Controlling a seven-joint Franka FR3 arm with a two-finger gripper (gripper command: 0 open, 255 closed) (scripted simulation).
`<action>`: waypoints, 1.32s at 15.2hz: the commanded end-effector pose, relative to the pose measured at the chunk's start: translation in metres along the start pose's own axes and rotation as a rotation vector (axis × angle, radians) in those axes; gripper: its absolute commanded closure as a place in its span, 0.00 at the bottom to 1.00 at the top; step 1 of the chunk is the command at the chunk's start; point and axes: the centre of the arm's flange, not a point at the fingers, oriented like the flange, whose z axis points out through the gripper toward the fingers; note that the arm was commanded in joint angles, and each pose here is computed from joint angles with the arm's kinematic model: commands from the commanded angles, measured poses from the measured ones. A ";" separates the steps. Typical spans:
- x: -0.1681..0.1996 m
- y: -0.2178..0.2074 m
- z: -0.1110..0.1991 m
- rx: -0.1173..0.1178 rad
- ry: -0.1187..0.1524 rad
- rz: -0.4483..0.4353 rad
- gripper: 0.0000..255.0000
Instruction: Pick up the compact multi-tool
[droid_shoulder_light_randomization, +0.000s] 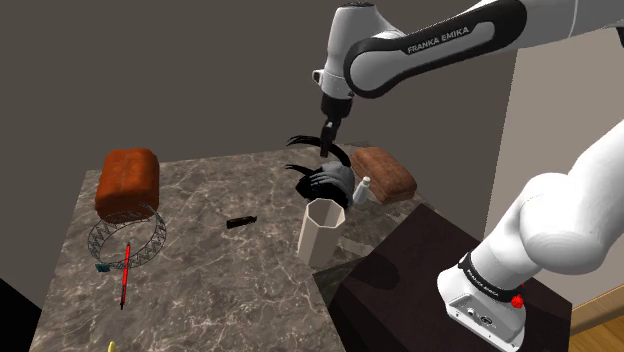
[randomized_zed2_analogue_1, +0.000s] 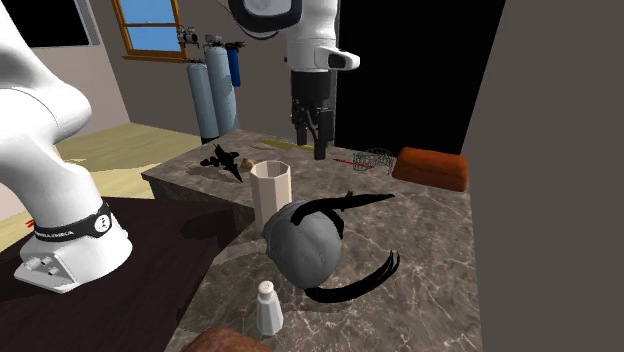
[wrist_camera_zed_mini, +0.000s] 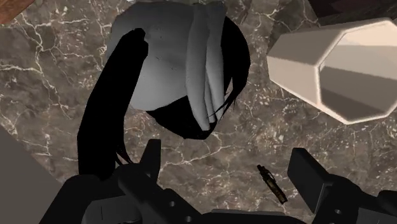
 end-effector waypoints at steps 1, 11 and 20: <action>0.020 -0.008 0.016 0.000 -0.001 -0.048 0.00; 0.111 -0.060 0.098 -0.002 -0.013 -0.279 0.00; 0.181 -0.122 0.173 -0.003 -0.024 -0.487 0.00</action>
